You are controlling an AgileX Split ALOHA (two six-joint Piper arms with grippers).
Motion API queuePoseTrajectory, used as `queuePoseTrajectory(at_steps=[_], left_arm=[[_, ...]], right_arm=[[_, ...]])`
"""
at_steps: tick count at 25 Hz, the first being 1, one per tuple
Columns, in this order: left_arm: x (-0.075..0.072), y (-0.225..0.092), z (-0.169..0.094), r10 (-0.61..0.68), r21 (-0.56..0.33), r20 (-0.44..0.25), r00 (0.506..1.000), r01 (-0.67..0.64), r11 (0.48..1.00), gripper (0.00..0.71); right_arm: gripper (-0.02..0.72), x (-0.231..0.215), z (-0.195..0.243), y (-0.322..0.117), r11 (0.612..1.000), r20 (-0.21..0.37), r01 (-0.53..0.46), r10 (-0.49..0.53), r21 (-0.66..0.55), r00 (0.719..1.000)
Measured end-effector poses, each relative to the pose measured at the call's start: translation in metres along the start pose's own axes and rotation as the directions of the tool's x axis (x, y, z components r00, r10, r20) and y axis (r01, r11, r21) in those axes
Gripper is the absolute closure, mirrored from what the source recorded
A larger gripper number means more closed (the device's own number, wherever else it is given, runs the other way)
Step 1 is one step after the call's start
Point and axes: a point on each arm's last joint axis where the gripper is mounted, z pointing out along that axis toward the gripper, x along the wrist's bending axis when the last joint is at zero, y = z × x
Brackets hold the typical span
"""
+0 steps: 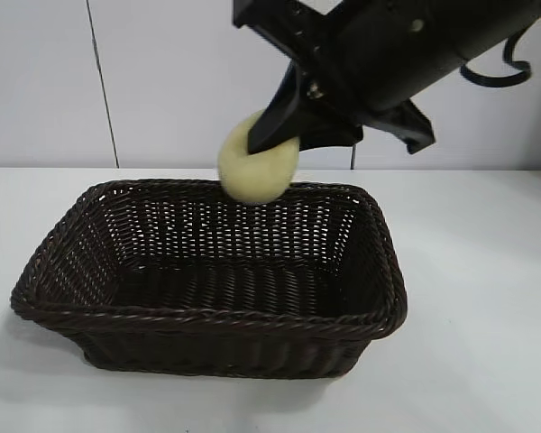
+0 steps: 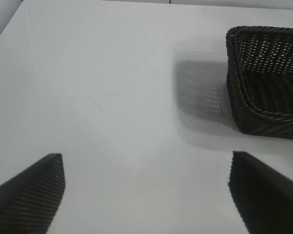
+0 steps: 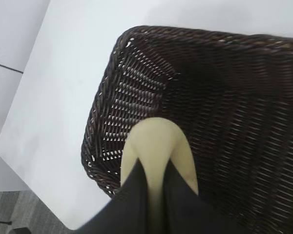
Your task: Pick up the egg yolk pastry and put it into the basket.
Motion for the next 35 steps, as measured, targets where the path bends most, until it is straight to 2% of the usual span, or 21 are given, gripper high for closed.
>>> queuePoseTrajectory(at_steps=[6,9,11,16,18,22,26,32,35], left_arm=[[0.0,0.0,0.0,0.0,0.0,0.0,1.0,0.0,1.0,0.049],[0.0,0.0,0.0,0.0,0.0,0.0,1.0,0.0,1.0,0.049],[0.0,0.0,0.0,0.0,0.0,0.0,1.0,0.0,1.0,0.049],[0.0,0.0,0.0,0.0,0.0,0.0,1.0,0.0,1.0,0.049],[0.0,0.0,0.0,0.0,0.0,0.0,1.0,0.0,1.0,0.049],[0.0,0.0,0.0,0.0,0.0,0.0,1.0,0.0,1.0,0.049],[0.0,0.0,0.0,0.0,0.0,0.0,1.0,0.0,1.0,0.049],[0.0,0.0,0.0,0.0,0.0,0.0,1.0,0.0,1.0,0.049],[0.0,0.0,0.0,0.0,0.0,0.0,1.0,0.0,1.0,0.049]], right_arm=[[0.679,-0.015,0.027,-0.008,1.0,0.063,-0.025,0.024,0.018,0.998],[0.635,-0.016,0.029,-0.009,0.999,0.067,-0.034,0.033,0.015,0.997],[0.545,-0.016,0.029,-0.008,0.999,0.068,-0.035,0.034,0.013,0.997],[0.228,-0.016,0.029,-0.008,0.999,0.068,-0.039,0.038,0.012,0.997],[0.167,-0.016,0.029,-0.008,0.999,0.067,-0.042,0.041,0.011,0.997],[0.134,-0.015,0.028,-0.009,0.998,0.058,-0.051,0.049,0.028,0.997],[0.133,-0.009,0.019,-0.007,0.998,0.03,-0.053,0.052,0.035,0.998],[0.133,0.015,0.008,0.012,0.997,-0.068,-0.003,0.009,0.079,0.998],[0.133,0.026,0.0,0.025,0.994,-0.1,0.032,-0.022,0.106,0.995]])
